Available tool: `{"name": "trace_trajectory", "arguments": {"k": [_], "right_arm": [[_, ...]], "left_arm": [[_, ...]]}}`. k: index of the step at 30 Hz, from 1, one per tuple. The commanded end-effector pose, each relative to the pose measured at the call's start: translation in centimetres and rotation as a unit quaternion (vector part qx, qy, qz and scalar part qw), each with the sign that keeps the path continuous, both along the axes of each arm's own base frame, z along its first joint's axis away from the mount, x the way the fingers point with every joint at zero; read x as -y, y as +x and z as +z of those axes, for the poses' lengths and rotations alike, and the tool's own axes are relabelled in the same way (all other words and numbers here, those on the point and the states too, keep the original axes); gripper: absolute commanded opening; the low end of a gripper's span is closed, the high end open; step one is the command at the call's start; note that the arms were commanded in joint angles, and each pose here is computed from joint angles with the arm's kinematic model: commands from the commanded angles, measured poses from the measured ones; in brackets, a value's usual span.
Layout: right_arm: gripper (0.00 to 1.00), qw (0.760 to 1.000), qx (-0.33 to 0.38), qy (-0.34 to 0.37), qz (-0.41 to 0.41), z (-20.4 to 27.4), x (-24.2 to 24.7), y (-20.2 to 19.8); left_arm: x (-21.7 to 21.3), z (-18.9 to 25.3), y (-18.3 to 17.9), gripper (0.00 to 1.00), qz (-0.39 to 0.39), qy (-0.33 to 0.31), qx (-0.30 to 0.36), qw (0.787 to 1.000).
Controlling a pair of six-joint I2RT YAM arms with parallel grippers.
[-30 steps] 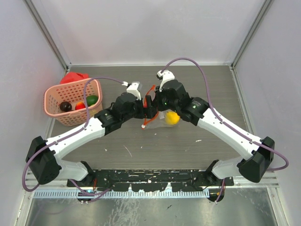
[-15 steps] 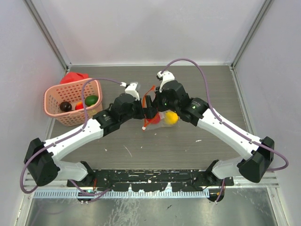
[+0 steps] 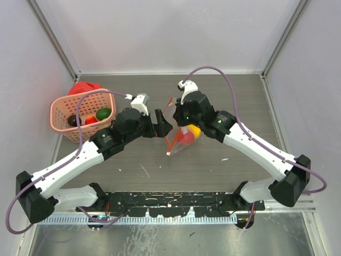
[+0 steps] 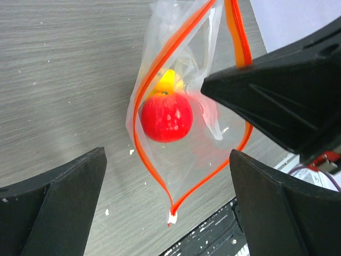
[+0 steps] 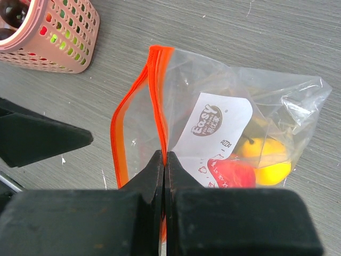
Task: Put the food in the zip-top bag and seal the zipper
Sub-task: Place the fake fruit in the zipper food storage bag, then adjust the zipper food storage bag at the center of the board.
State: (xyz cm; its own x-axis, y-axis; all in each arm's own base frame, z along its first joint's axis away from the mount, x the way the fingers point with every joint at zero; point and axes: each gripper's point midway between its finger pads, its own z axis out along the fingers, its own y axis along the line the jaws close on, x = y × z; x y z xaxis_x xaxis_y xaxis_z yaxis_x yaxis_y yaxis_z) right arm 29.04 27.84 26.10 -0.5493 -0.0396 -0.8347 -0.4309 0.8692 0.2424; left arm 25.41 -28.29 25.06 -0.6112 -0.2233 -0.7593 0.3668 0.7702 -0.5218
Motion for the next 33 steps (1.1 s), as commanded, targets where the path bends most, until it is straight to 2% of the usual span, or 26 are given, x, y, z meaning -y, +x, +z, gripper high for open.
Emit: {"name": "trace_trajectory", "arguments": {"k": [1,6,11,15,19,22,26,33], "right_arm": [[0.0,0.998,0.034,0.044,-0.008,3.3,-0.2,0.5],[0.0,0.998,0.03,0.046,-0.004,3.1,-0.3,0.4],[0.0,0.998,0.028,0.047,-0.004,3.0,-0.3,0.3],[0.0,0.999,0.024,0.046,-0.004,2.6,-0.4,0.3],[0.0,0.999,0.022,0.041,-0.007,2.2,-0.3,0.4],[0.0,0.999,0.021,0.038,-0.009,2.0,-0.2,0.5],[0.0,0.999,0.026,0.029,-0.019,2.1,0.3,0.9],[0.0,0.996,0.05,-0.02,-0.065,3.5,3.4,2.1]], "left_arm": [[-1.0,1.6,-1.6,1.0,-0.005,-0.015,-0.008,1.0],[-1.7,-0.5,-1.9,0.89,0.013,-0.006,-0.033,0.999],[0.0,-2.0,-2.1,0.7,-0.004,-0.025,-0.069,0.997],[1.2,-2.9,-2.1,0.6,-0.015,-0.038,-0.089,0.995],[2.2,-4.2,-2.3,0.45,-0.025,-0.05,-0.112,0.992],[2.7,-4.6,-2.6,0.29,-0.032,-0.056,-0.124,0.99],[2.3,-3.7,-2.8,0.02,-0.033,-0.05,-0.123,0.991],[1.1,1.3,-3.3,0.0,-0.05,-0.009,-0.097,0.994]]}}
